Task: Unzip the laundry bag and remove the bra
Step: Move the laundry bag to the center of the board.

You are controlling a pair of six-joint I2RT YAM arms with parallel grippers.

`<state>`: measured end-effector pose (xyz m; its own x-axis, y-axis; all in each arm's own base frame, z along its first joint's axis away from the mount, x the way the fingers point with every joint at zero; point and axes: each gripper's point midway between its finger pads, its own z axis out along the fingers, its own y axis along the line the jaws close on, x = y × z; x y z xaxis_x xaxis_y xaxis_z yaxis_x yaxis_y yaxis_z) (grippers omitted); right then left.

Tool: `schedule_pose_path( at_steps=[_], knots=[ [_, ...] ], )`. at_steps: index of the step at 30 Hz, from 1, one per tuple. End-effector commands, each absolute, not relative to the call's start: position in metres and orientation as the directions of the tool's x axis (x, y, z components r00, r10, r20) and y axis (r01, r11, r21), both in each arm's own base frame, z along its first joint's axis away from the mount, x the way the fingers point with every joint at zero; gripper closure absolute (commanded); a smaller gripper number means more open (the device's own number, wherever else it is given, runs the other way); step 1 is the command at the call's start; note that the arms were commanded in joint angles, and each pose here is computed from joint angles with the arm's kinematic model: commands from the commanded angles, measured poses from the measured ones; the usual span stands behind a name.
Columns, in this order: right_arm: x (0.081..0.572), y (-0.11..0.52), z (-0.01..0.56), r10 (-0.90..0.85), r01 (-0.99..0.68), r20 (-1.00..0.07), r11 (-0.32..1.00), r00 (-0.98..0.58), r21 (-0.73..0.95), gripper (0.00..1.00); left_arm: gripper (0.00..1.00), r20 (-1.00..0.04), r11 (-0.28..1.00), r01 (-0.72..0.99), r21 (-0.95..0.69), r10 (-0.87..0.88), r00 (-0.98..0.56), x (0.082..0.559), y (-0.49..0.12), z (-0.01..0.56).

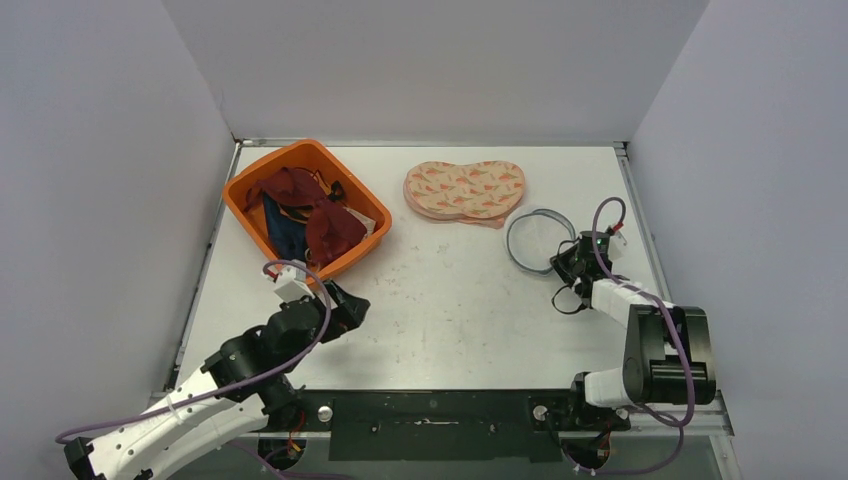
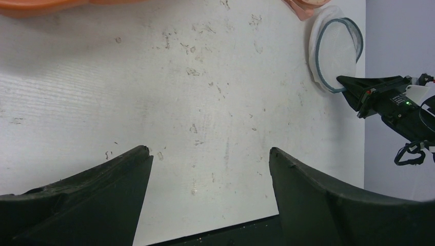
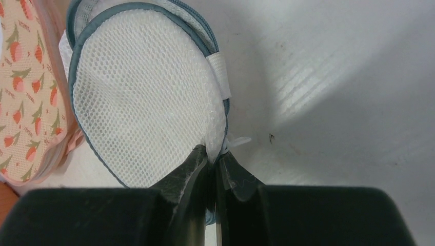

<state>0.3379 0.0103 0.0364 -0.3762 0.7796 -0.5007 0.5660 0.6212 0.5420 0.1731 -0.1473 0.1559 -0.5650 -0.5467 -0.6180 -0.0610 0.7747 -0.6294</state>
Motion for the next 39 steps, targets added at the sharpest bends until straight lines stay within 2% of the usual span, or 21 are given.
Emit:
schedule_pose_path(
  at_steps=[1,5,7,12,14,16,21,24,29,39],
  knots=[
    [0.367,0.008,0.061,0.761,0.496,-0.553,0.644,-0.339,0.582,0.84,0.17,-0.595,0.738,-0.046,-0.673,-0.578,-0.558,0.178,-0.158,0.164],
    [0.361,0.000,0.077,0.739,0.489,-0.595,0.665,-0.317,0.565,0.39,0.17,-0.595,0.739,-0.046,-0.672,-0.576,-0.560,0.180,-0.161,0.162],
    [0.356,-0.001,0.090,0.724,0.477,-0.616,0.679,-0.310,0.558,0.26,0.17,-0.596,0.740,-0.045,-0.671,-0.575,-0.561,0.180,-0.162,0.161],
    [0.341,-0.005,0.129,0.670,0.461,-0.689,0.722,-0.278,0.516,0.19,0.17,-0.601,0.748,-0.037,-0.663,-0.561,-0.570,0.181,-0.165,0.160],
    [0.337,0.002,0.144,0.645,0.430,-0.713,0.745,-0.273,0.510,0.19,0.17,-0.600,0.751,-0.037,-0.660,-0.556,-0.575,0.181,-0.166,0.158],
    [0.338,0.018,0.157,0.624,0.349,-0.731,0.774,-0.276,0.528,0.24,0.17,-0.598,0.751,-0.036,-0.659,-0.552,-0.581,0.180,-0.167,0.157],
    [0.363,0.071,0.157,0.631,0.108,-0.684,0.759,-0.366,0.643,0.62,0.18,-0.593,0.745,-0.026,-0.667,-0.552,-0.587,0.181,-0.172,0.154],
    [0.382,0.086,0.154,0.676,0.028,-0.642,0.696,-0.361,0.717,0.70,0.18,-0.594,0.751,-0.026,-0.660,-0.544,-0.593,0.182,-0.174,0.154],
    [0.407,0.095,0.141,0.734,-0.017,-0.575,0.611,-0.360,0.791,0.69,0.18,-0.601,0.765,-0.032,-0.644,-0.531,-0.597,0.182,-0.173,0.151],
    [0.424,0.075,0.064,0.773,0.169,-0.483,0.586,-0.411,0.793,0.66,0.18,-0.610,0.776,-0.039,-0.630,-0.525,-0.593,0.185,-0.172,0.145]
  ],
)
